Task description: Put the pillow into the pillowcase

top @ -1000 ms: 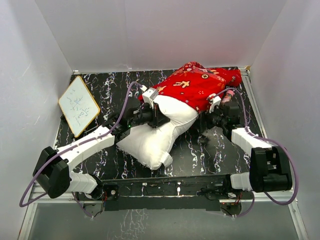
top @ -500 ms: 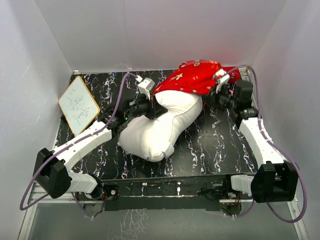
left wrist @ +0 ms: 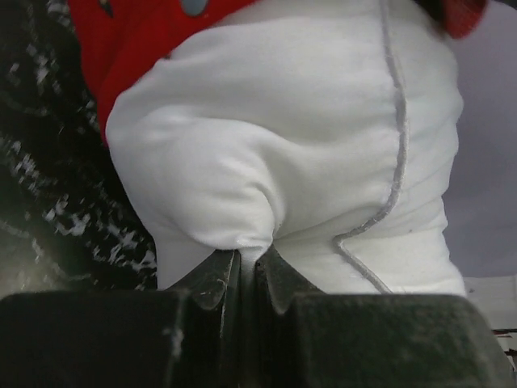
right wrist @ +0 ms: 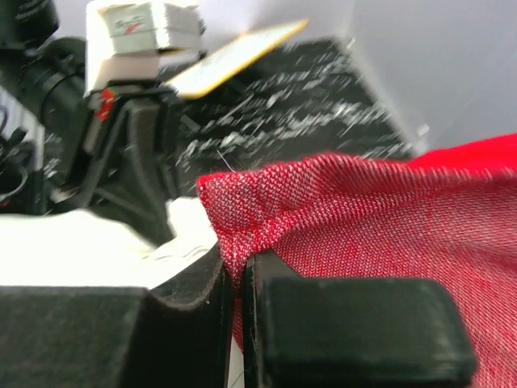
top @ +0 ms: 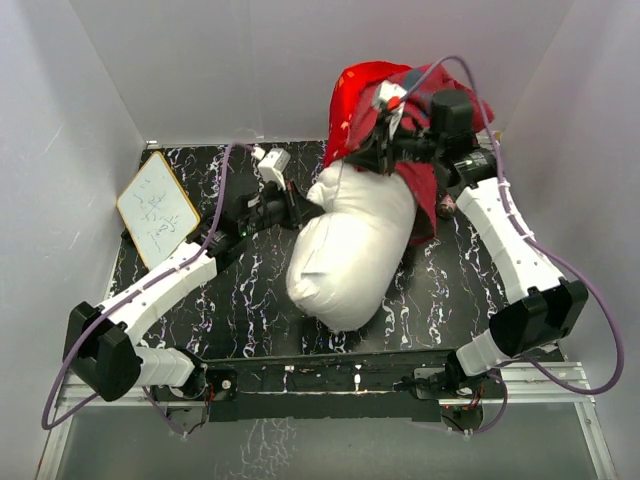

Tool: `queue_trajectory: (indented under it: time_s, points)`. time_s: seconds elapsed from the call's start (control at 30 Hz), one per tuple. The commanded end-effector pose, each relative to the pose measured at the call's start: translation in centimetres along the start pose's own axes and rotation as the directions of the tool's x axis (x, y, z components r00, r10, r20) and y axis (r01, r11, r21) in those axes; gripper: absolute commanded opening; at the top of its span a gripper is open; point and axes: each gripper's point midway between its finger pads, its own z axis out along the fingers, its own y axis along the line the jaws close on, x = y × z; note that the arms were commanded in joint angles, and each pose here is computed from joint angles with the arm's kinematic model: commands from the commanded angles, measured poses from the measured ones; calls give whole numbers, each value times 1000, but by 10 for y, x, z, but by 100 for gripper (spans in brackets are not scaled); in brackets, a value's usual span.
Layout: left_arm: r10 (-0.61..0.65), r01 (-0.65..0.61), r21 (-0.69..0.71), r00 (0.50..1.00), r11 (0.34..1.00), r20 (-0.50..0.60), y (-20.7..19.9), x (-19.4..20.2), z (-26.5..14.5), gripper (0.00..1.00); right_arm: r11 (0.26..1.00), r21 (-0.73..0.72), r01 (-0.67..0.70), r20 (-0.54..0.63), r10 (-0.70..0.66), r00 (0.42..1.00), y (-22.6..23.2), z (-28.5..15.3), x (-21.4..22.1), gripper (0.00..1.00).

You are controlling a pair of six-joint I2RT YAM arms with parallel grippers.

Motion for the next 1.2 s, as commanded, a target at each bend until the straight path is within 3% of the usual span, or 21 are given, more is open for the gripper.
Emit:
queue_trajectory:
  time_s: [0.0,0.07,0.17,0.23,0.3,0.37,0.43,0.5,0.6,0.83,1.0,1.17]
  points:
    - [-96,119,-158,985,980,144,67,-1,-4,0,950,-236,-203,-243,144,959,65,23,108,8]
    - [-151,176,-190,978,966,141,93,18,-4,0,929,-279,-244,-326,148,934,93,25,144,8]
    - [-213,239,-208,967,948,142,120,37,-3,0,925,-274,-264,-358,157,920,110,22,167,8]
    - [-230,256,-214,963,943,139,129,40,-4,0,943,-234,-238,-360,143,922,105,20,165,28]
    - [-234,257,-228,964,939,125,136,42,-6,15,956,-214,-202,-348,119,930,99,15,153,53]
    - [-194,225,-245,970,943,145,134,28,-18,35,960,-225,-168,-299,97,949,95,5,131,66]
    - [-130,173,-287,978,942,162,132,15,-33,59,966,-216,-139,-234,87,968,87,-11,109,75]
    - [-55,109,-327,984,939,170,127,2,-50,76,979,-162,-119,-179,90,980,68,-33,94,80]
    - [58,2,-354,986,935,157,113,-13,-75,90,992,-19,-128,-147,124,981,35,-62,101,84]
    - [163,-134,-291,984,947,77,68,-28,-110,93,946,315,-80,-231,159,960,-21,-81,158,84]
    - [73,-72,-140,997,988,2,38,-13,-107,93,948,263,-181,-233,244,941,-14,-65,185,83]
    - [41,-55,-233,997,971,-64,62,10,-109,93,967,221,-125,-286,187,940,-13,-31,176,83]
